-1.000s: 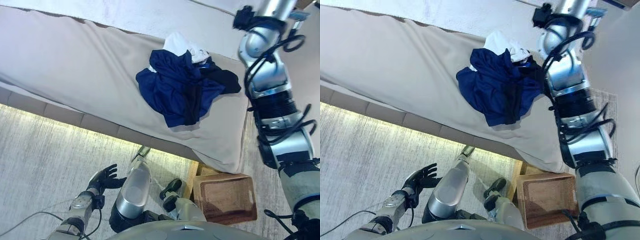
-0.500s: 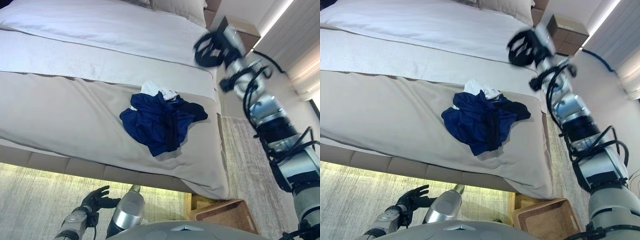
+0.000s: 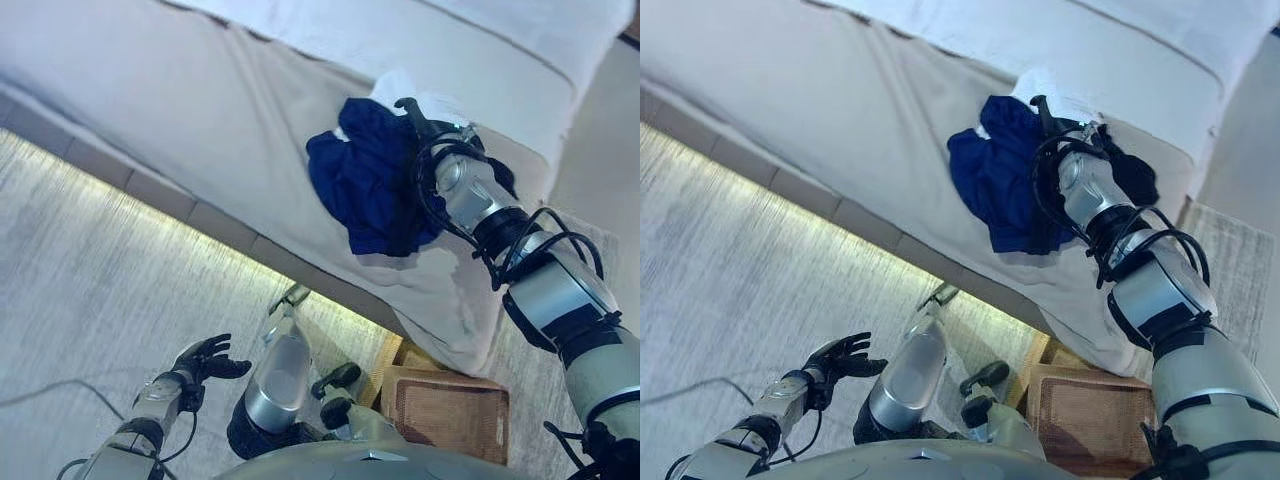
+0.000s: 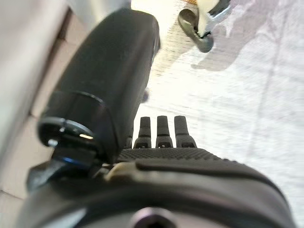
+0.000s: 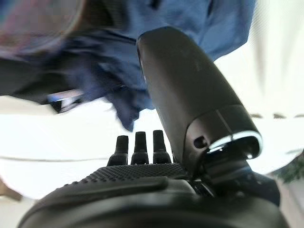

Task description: Pick up the clothes from the bed and place them into the basket

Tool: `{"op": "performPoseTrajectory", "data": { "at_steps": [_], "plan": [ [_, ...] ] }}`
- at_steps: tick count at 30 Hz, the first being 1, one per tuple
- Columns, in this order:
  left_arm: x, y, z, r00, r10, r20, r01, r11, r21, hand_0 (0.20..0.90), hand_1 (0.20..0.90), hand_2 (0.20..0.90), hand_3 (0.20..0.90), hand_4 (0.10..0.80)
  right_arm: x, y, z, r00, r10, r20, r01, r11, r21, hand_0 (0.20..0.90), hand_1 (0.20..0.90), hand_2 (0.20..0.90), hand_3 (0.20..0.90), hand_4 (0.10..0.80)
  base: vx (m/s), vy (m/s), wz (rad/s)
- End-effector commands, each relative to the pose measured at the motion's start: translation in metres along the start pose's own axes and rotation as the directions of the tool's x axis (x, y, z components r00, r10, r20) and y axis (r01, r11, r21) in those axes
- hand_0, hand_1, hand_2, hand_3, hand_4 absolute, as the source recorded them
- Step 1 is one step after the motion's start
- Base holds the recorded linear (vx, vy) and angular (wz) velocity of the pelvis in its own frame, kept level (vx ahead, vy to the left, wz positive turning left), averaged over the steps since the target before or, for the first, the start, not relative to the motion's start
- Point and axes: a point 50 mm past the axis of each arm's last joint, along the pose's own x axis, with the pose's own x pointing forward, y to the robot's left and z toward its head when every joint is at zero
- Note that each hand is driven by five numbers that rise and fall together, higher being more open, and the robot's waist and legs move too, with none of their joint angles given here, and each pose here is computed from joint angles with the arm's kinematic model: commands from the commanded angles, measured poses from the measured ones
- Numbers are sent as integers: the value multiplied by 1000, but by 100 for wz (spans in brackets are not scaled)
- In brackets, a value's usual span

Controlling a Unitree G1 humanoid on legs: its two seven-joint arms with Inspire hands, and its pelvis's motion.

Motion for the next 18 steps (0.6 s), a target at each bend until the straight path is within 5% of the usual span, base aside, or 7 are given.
{"op": "performPoseTrajectory", "data": {
  "at_steps": [1, 6, 10, 12, 15, 18],
  "plan": [
    [-6, 11, -7, 1000, 16, 14, -16, 1000, -6, 900, 900, 900, 900, 800, 7, -53, 28, 983, -178, 38, 179, 984, -15, 900, 900, 900, 900, 800, -1, 86, 29],
    [-3, 5, 1, 998, -14, 61, 16, 1000, -22, 900, 900, 900, 900, 800, 11, -34, 2, 991, -45, -128, 30, 993, -116, 900, 900, 900, 900, 800, -2, 84, 14],
    [-1, 3, 15, 993, -33, 115, 36, 999, -27, 900, 900, 900, 900, 800, 6, -17, -24, 920, 176, -351, -254, 949, -190, 900, 900, 900, 900, 800, -18, 20, 6],
    [-1, 4, 23, 991, -35, 132, 38, 999, -25, 900, 900, 900, 900, 800, 5, -9, -26, 919, 216, -331, -284, 943, -173, 300, 300, 300, 200, 100, 0, 0, 0],
    [-2, 6, 25, 990, -33, 134, 34, 999, -11, 900, 900, 900, 900, 800, 10, -17, -10, 973, 110, -205, -132, 986, -98, 300, 300, 300, 200, 100, 46, -25, -3],
    [-3, 6, 17, 993, -16, 114, 18, 1000, -19, 900, 900, 900, 900, 800, 11, -59, 26, 974, -224, -25, 226, 972, 72, 300, 300, 300, 200, 100, 53, -9, -2]
  ]
}}
